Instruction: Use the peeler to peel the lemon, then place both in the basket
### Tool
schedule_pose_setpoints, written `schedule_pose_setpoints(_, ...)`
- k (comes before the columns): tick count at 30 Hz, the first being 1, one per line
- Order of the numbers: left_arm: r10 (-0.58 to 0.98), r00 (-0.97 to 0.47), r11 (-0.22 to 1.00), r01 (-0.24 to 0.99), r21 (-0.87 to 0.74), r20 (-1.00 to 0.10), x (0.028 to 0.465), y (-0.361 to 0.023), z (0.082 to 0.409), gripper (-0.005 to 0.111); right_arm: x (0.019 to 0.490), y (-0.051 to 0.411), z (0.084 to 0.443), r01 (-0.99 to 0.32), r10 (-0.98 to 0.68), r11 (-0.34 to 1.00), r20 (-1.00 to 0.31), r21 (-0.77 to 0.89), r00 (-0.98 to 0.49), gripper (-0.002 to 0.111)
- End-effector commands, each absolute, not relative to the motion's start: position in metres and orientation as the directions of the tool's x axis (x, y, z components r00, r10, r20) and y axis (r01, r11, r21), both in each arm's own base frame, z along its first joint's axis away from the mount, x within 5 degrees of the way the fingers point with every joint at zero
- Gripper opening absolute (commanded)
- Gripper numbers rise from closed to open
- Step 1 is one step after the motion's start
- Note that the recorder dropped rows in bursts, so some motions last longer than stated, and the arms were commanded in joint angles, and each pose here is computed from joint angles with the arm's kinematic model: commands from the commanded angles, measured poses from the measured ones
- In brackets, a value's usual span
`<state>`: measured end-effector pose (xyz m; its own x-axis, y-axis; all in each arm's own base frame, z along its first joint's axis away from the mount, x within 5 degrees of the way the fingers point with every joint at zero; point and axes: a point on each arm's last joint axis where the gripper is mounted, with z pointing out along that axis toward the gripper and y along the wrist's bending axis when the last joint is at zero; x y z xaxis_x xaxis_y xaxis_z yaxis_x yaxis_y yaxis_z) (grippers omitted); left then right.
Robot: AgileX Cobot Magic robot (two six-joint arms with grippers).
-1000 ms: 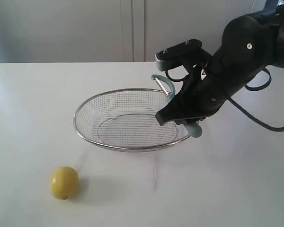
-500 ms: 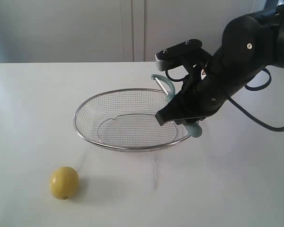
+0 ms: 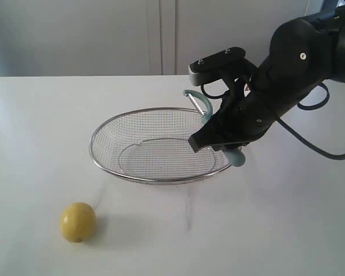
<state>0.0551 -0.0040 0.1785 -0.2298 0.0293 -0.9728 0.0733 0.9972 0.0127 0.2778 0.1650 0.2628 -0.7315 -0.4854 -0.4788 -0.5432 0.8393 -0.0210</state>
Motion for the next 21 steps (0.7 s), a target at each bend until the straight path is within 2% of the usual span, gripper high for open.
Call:
schedule_pose_setpoints(1, 0.010, -0.129, 0.998, 0.062, 0.001, -0.992, 0.057, -0.004, 0.187, 0.000, 0.278, 0.166, 0.266, -0.545, -0.484, 0.838, -0.492, -0.023, -0.723, 0.000)
schedule_pose_setpoints(6, -0.181, 0.011, 0.982, 0.064, -0.180, -0.983, 0.057, -0.004, 0.201, 0.000, 0.278, 0.166, 0.266, -0.545, -0.484, 0.838, -0.492, -0.023, -0.723, 0.000)
schedule_pose_setpoints(10, -0.362, 0.163, 0.930, 0.125, -0.345, -0.918, 0.056, -0.003, 0.216, 0.000, 0.278, 0.166, 0.266, -0.545, -0.484, 0.838, -0.492, -0.023, -0.723, 0.000)
schedule_pose_setpoints(11, -0.364, 0.155, 0.930, 0.122, -0.347, -0.919, 0.056, -0.003, 0.216, 0.000, 0.278, 0.166, 0.266, -0.545, -0.484, 0.838, -0.492, -0.023, -0.723, 0.000)
schedule_pose_setpoints(14, -0.352, -0.003, 0.934, 0.064, -0.352, -0.936, 0.055, -0.003, 0.212, 0.000, 0.278, 0.166, 0.266, -0.545, -0.484, 0.838, -0.492, -0.023, -0.723, 0.000)
schedule_pose_setpoints(15, -0.346, -0.073, 0.936, 0.040, -0.349, -0.936, 0.053, -0.003, 0.216, 0.000, 0.278, 0.166, 0.266, -0.545, -0.484, 0.838, -0.492, -0.023, -0.723, 0.000)
schedule_pose_setpoints(18, -0.344, -0.130, 0.937, 0.019, -0.349, -0.930, 0.056, -0.004, 0.229, 0.000, 0.278, 0.166, 0.266, -0.545, -0.484, 0.838, -0.492, -0.023, -0.723, 0.000)
schedule_pose_setpoints(21, -0.308, -0.253, 0.949, -0.018, -0.313, -0.917, 0.066, -0.004, 0.244, 0.000, 0.278, 0.166, 0.266, -0.545, -0.484, 0.838, -0.492, -0.023, -0.723, 0.000)
